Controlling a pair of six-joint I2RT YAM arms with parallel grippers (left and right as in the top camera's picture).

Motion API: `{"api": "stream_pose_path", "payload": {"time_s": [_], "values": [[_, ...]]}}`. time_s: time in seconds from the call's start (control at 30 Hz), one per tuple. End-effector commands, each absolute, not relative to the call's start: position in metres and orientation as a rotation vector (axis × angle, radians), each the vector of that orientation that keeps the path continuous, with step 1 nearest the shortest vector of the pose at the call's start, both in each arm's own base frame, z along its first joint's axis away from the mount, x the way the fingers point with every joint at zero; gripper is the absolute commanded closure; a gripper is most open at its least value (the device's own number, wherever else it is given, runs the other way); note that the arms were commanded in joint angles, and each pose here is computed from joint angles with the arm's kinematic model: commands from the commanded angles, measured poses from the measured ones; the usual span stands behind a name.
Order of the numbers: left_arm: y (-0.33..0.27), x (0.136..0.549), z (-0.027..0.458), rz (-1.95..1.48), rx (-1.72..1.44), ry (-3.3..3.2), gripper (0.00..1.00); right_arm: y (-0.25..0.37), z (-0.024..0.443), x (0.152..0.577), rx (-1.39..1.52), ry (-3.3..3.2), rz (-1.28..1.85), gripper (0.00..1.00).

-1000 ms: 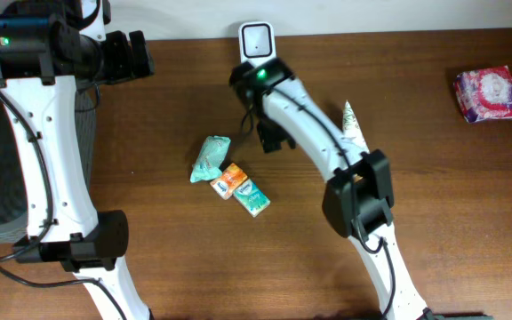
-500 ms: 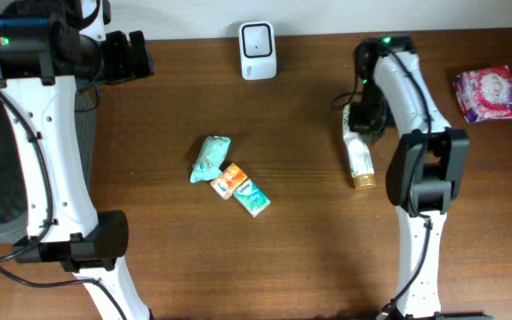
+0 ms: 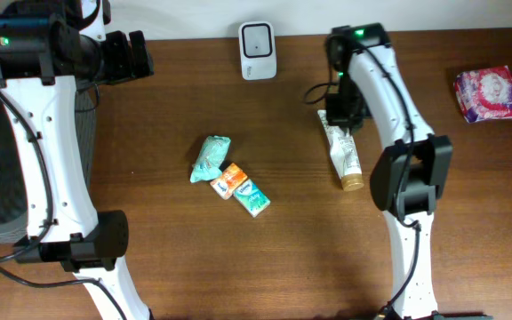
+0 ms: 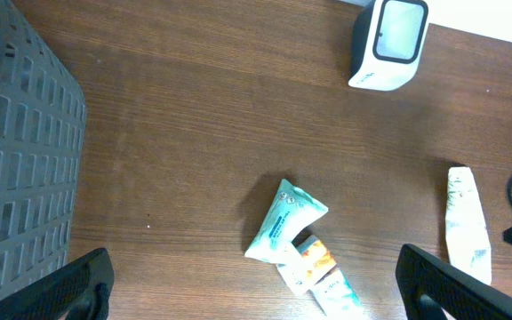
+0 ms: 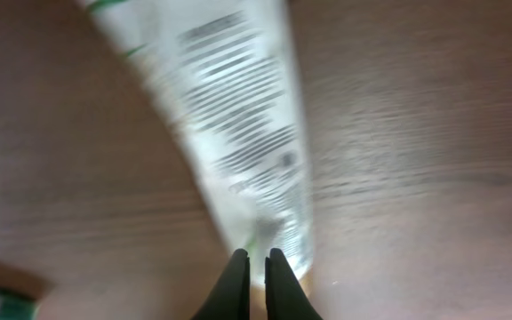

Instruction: Scan the item barcode

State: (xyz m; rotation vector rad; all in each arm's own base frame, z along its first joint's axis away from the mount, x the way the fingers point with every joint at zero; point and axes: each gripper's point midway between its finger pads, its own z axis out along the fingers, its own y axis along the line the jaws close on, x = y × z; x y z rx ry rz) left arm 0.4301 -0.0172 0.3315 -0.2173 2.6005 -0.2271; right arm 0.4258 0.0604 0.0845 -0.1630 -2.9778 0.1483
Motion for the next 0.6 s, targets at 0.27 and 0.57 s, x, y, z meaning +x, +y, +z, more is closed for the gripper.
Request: {"api": "stream_pose_path", "payload": {"time_s": [0.27,0.57], "values": [[-0.019,0.424,0.346,-0.24,-0.201,2.564,0.01,0.073,0.029,0.413,-0.037,-2.899,-0.104,0.96],[-0.019,0.424,0.346,-0.24,-0.201,2.564,0.01,0.093,0.065,0.409,-0.064,-2.878,-0.209,0.96]]}}
